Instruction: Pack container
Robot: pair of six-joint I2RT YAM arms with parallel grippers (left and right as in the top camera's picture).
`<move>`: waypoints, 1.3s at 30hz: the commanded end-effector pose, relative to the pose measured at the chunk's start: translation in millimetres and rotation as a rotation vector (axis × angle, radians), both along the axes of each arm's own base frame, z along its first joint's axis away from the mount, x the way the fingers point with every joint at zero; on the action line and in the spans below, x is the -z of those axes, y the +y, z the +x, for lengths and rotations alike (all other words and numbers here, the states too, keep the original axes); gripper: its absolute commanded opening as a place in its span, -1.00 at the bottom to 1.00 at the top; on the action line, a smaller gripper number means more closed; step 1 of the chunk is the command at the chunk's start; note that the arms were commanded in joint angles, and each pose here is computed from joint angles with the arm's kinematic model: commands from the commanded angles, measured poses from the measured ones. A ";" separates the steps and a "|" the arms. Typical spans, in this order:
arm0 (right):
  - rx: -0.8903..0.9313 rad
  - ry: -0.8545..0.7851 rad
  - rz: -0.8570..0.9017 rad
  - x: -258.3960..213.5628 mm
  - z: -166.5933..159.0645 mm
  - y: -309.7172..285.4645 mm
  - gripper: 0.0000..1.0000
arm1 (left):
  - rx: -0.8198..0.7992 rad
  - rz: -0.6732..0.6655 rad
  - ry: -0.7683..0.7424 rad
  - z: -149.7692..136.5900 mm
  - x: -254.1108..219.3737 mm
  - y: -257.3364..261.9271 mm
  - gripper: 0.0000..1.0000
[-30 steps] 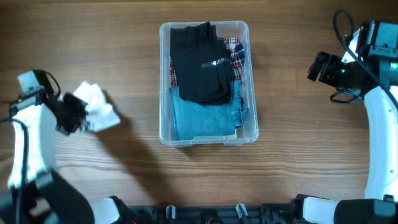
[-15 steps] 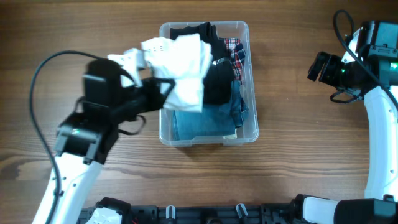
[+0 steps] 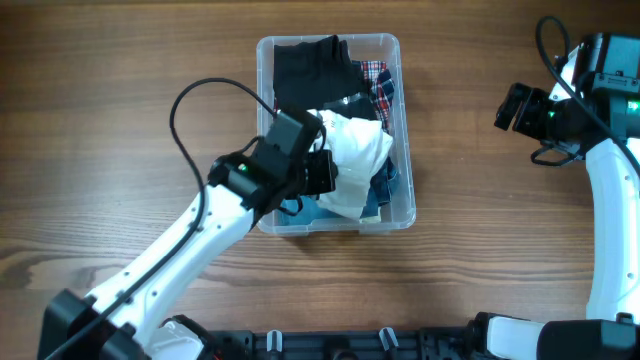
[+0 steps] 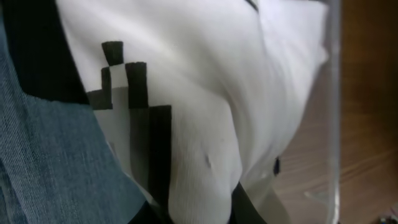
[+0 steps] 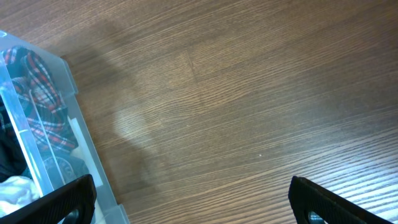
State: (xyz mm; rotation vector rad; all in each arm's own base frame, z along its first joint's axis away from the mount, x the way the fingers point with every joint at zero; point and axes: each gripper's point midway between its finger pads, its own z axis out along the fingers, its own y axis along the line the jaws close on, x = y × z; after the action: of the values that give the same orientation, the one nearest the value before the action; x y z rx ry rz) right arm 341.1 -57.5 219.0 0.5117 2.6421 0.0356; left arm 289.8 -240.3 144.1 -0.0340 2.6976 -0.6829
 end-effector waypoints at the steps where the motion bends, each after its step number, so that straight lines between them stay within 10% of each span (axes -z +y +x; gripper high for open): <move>1: -0.009 -0.002 -0.009 -0.3 0.2 -0.9 0.99 | -0.143 0.026 0.022 8.7 3.4 11.4 -0.92; 8: -0.009 -0.002 -0.008 -0.3 0.2 -0.9 0.99 | -0.303 0.171 0.023 4.0 14.9 39.4 -0.89; 24: -0.009 -0.002 -0.008 -0.3 0.2 -0.9 0.99 | -0.246 0.254 0.003 -7.8 18.0 40.6 0.68; 32: -0.009 -0.002 -0.008 -0.3 0.2 -0.9 0.99 | -0.174 0.189 -0.174 15.9 -45.1 25.3 0.42; 34: -0.009 -0.002 -0.009 -0.3 0.2 -0.9 0.99 | -0.180 0.149 -0.214 21.9 -64.4 19.8 0.08; 36: -0.009 -0.003 -0.008 -0.4 0.3 -0.9 1.00 | -0.185 0.105 -0.260 30.1 -76.6 12.9 -0.92; 39: -0.009 -0.002 -0.008 -0.3 0.2 -0.9 0.99 | -0.155 0.102 -0.304 39.3 -78.9 5.4 -0.92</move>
State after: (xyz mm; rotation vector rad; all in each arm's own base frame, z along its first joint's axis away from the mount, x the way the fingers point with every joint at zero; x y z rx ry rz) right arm 341.1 -57.5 219.0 0.5118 2.6421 0.0351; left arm 322.9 -230.5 213.2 -0.1798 2.4510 -0.4772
